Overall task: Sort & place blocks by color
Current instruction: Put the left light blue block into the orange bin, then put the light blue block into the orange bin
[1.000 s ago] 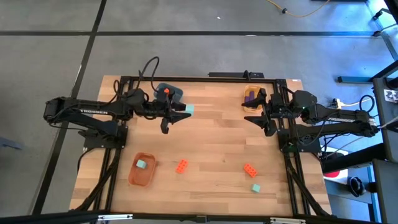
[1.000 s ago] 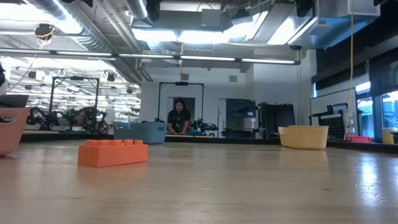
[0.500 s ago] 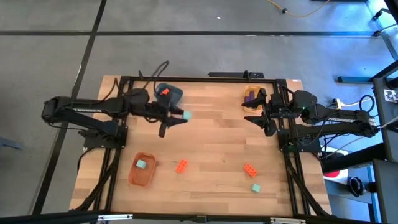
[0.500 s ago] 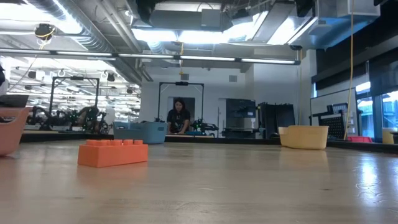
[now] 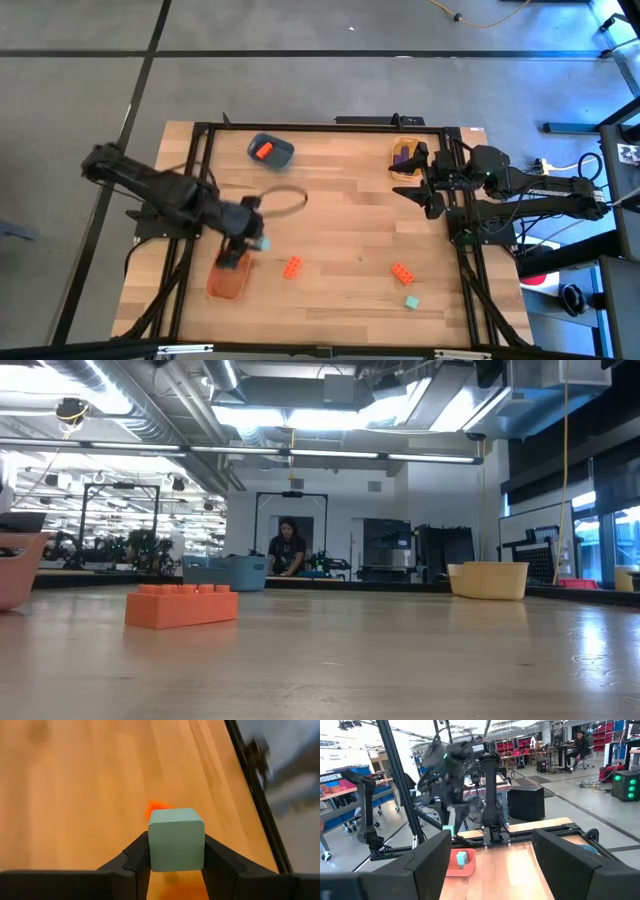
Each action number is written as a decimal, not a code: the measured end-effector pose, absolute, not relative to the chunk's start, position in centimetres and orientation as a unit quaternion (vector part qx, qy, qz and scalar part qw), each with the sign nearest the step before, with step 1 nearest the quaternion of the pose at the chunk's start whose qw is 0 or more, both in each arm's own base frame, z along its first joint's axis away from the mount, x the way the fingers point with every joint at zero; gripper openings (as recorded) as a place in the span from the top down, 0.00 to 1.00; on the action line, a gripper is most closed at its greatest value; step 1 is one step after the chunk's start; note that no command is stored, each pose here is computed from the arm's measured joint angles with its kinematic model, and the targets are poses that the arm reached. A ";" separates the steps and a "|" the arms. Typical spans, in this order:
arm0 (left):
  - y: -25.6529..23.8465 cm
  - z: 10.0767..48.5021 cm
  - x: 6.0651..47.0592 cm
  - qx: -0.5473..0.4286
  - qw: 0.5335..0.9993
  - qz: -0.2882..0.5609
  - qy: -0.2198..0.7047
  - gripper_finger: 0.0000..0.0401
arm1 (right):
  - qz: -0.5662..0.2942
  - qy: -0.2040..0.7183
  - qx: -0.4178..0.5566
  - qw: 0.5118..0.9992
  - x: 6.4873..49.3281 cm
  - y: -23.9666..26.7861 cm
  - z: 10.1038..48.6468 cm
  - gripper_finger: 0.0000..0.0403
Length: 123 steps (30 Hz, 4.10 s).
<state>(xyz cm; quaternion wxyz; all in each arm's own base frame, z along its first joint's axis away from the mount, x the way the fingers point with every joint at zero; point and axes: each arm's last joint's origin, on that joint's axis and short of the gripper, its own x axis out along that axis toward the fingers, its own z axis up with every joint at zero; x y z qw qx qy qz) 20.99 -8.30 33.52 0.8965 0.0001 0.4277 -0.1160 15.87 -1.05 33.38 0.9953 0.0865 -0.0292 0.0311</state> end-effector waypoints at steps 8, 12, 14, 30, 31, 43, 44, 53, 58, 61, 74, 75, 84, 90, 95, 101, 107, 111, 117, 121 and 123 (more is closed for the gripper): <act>-13.0 30.8 20.3 0.021 0.843 -0.155 0.515 0.67 | 0.031 -0.029 0.087 0.995 15.9 -1.0 33.4 0.31; -14.2 29.7 20.6 0.019 0.819 -0.183 0.544 0.67 | 0.031 -0.029 0.087 0.995 15.9 -1.0 33.4 0.31; -14.6 29.4 20.7 0.021 0.812 -0.188 0.552 0.67 | 0.031 -0.029 0.087 0.995 15.9 -1.0 33.4 0.31; -14.4 26.6 20.3 0.066 0.786 -0.197 0.583 0.67 | 0.031 -0.029 0.087 0.995 15.9 -1.0 33.4 0.31; -14.4 26.5 20.3 0.072 0.787 -0.195 0.581 0.67 | 0.031 -0.029 0.087 0.995 15.9 -1.1 33.4 0.31; -13.8 23.1 19.1 0.046 0.745 -0.193 0.637 0.67 | 0.031 -0.028 0.087 0.995 15.9 -1.0 33.4 0.31; -13.8 22.8 19.0 0.041 0.743 -0.196 0.639 0.67 | 0.031 -0.028 0.087 0.995 15.9 -1.0 33.4 0.31; -13.7 20.8 18.5 0.030 0.742 -0.184 0.644 0.67 | 0.032 -0.027 0.115 0.993 15.9 -1.0 33.3 0.31; -13.8 20.1 18.0 0.045 0.736 -0.184 0.650 0.67 | 0.032 -0.027 0.114 0.993 15.9 -1.0 33.3 0.31; -13.9 19.6 17.7 0.047 0.730 -0.189 0.655 0.67 | 0.032 -0.027 0.114 0.993 15.9 -1.1 33.3 0.31; -13.7 18.4 17.4 0.041 0.733 -0.191 0.652 0.67 | 0.032 -0.027 0.111 0.993 15.9 -1.1 33.3 0.31; -13.7 18.2 17.4 0.040 0.733 -0.189 0.652 0.67 | 0.032 -0.027 0.111 0.993 15.9 -1.1 33.4 0.31; -13.6 17.8 17.6 0.030 0.754 -0.158 0.637 0.67 | 0.032 -0.027 0.110 0.993 15.9 -1.0 33.4 0.31; -13.5 17.8 17.6 0.039 0.761 -0.145 0.631 0.67 | 0.032 -0.027 0.110 0.993 15.9 -1.0 33.4 0.31; -13.5 17.8 17.7 0.041 0.762 -0.143 0.631 0.65 | 0.032 -0.027 0.110 0.993 15.9 -1.1 33.4 0.31; -13.4 17.8 17.7 0.051 0.769 -0.127 0.624 0.62 | 0.032 -0.027 0.110 0.993 15.9 -1.0 33.4 0.31; -13.2 17.8 17.9 0.025 0.767 -0.115 0.630 0.56 | 0.032 -0.027 0.110 0.993 15.9 -1.1 33.4 0.31; -13.1 17.8 18.0 0.009 0.763 -0.116 0.636 0.51 | 0.032 -0.027 0.110 0.993 15.9 -1.0 33.4 0.31; -12.8 18.1 18.2 -0.022 0.753 -0.112 0.648 0.46 | 0.032 -0.027 0.110 0.993 15.9 -1.0 33.4 0.31; -13.0 19.8 18.8 -0.033 0.761 -0.118 0.637 0.45 | 0.032 -0.027 0.110 0.993 15.9 -1.0 33.4 0.31; -12.9 21.1 19.0 -0.033 0.769 -0.127 0.626 0.45 | 0.032 -0.027 0.110 0.993 15.9 -1.0 33.4 0.31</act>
